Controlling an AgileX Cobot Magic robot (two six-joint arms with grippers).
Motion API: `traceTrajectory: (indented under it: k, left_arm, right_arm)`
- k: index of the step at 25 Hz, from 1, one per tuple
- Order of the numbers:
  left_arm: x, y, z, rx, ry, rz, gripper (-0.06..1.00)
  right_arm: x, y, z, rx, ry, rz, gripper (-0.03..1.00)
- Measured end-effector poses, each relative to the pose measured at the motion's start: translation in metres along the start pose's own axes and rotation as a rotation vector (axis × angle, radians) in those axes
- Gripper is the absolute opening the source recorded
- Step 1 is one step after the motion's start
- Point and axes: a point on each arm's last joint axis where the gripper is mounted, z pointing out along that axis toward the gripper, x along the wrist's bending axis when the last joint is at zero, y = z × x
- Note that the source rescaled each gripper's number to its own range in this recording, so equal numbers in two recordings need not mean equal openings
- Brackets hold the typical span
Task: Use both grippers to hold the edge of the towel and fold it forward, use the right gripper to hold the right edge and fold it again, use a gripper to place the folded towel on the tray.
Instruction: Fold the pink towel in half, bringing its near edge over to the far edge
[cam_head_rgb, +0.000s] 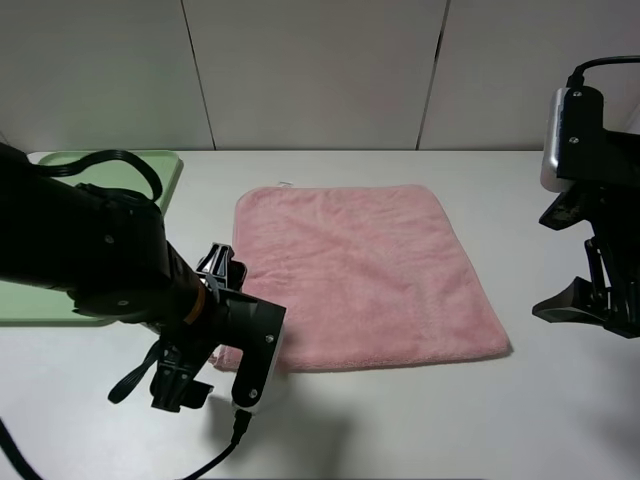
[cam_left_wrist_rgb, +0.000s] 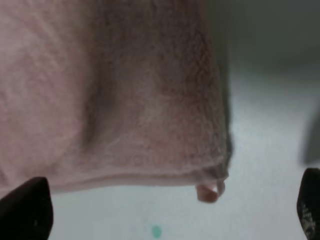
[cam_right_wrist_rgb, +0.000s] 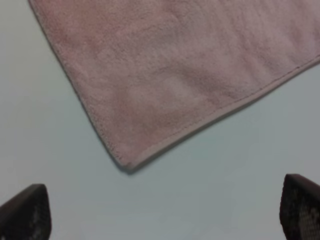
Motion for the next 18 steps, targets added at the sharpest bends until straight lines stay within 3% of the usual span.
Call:
traceTrajectory:
  k: [18]
  left_arm:
    - [0.0044, 0.0093, 0.0018, -0.097, 0.050, 0.002, 0.98]
  right_arm:
    - [-0.0002, 0.0001, 0.0000, -0.001, -0.003, 0.000, 1.00]
